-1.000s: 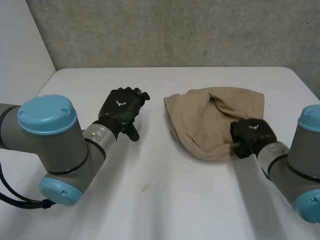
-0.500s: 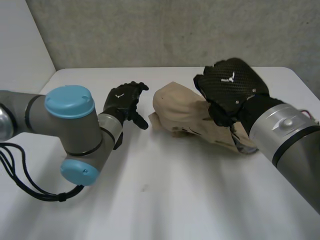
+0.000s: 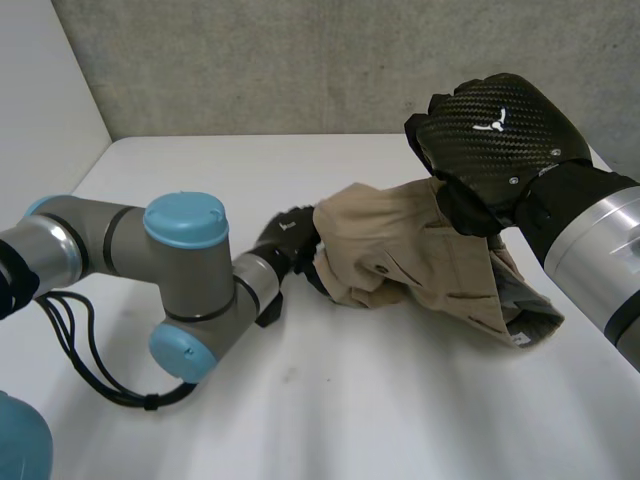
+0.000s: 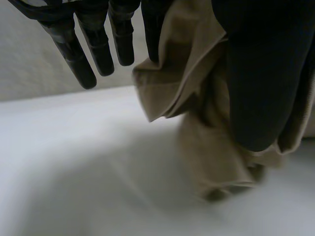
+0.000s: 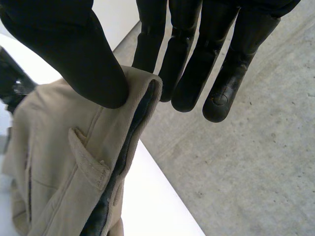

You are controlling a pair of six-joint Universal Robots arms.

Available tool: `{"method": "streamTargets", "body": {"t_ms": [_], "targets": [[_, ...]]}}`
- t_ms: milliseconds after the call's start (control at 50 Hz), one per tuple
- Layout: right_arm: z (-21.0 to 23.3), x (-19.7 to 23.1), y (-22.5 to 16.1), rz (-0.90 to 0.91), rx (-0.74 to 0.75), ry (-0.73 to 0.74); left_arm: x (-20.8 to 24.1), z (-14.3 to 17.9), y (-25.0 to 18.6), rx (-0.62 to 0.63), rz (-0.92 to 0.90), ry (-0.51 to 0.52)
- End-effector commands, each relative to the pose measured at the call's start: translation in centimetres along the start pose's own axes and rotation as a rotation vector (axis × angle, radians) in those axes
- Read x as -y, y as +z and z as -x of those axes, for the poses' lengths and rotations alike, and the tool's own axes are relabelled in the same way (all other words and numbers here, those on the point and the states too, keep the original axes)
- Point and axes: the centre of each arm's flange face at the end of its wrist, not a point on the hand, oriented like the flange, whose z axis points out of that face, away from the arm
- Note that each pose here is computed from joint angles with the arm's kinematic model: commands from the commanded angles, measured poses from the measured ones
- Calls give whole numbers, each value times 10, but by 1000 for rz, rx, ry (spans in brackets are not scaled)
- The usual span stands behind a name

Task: Fold the shorts.

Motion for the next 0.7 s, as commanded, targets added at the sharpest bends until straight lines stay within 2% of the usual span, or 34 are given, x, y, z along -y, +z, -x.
{"method": "streamTargets", "body": {"t_ms": [20, 200, 340, 460, 540, 600, 700], "targets": [[0, -12, 12, 35, 3, -25, -8, -1, -14, 37, 65, -37], [-9, -21, 21, 49, -31, -17, 9, 7, -20, 188, 0, -26], [-30, -20, 33, 18, -154, -34, 63, 7, -36, 254, -145, 21], [-46, -21, 55, 14, -220, -29, 134, 37, -61, 352, -303, 174], [-52, -17, 64, -8, -247, 12, 159, 40, -75, 375, -361, 252], [-52, -15, 65, -24, -251, 71, 160, 39, -77, 366, -361, 251], [-54, -16, 64, -27, -256, 93, 133, 47, -77, 363, -279, 212]]}}
